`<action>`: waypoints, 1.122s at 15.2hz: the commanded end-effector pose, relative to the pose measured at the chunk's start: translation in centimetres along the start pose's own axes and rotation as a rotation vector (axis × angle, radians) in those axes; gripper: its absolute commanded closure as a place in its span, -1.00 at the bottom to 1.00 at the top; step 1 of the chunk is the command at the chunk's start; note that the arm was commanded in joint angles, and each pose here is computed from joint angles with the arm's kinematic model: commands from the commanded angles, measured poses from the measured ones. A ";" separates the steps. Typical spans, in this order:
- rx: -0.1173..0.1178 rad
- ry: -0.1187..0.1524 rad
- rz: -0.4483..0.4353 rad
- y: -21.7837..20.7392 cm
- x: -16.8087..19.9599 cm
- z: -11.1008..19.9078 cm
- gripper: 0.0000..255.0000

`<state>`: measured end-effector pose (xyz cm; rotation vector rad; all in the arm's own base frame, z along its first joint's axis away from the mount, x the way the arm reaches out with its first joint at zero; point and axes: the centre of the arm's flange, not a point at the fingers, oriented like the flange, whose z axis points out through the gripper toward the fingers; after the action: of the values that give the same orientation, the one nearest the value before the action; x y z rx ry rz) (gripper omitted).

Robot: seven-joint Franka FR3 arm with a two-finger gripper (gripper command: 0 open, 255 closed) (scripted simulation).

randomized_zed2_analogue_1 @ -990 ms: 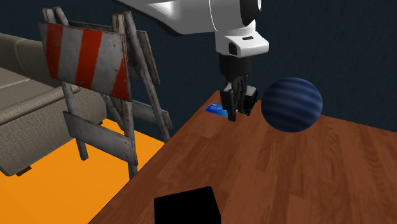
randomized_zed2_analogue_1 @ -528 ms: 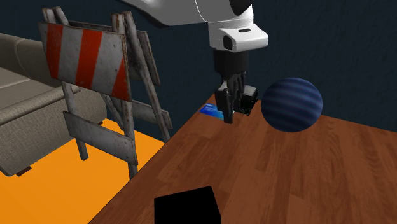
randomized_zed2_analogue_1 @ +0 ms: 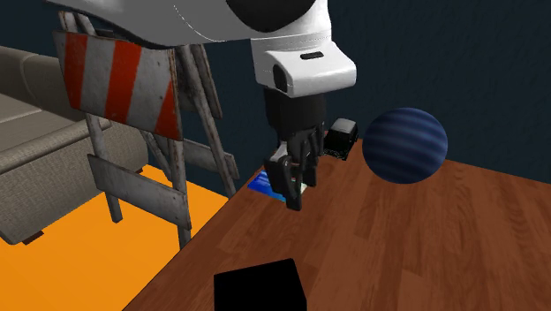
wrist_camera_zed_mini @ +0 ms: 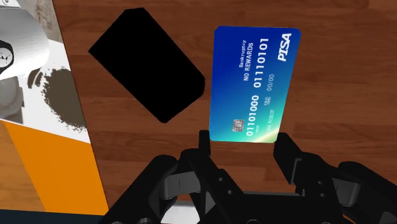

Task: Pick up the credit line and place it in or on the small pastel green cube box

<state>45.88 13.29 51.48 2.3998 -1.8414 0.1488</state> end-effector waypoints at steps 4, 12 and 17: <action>0.002 -0.001 0.001 6.6 0.5 -0.1 1.00; 0.002 -0.001 0.001 8.0 0.0 3.5 1.00; 0.002 -0.001 0.001 7.9 -0.4 6.1 1.00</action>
<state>38.16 10.77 46.19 2.4007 -1.8433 0.1484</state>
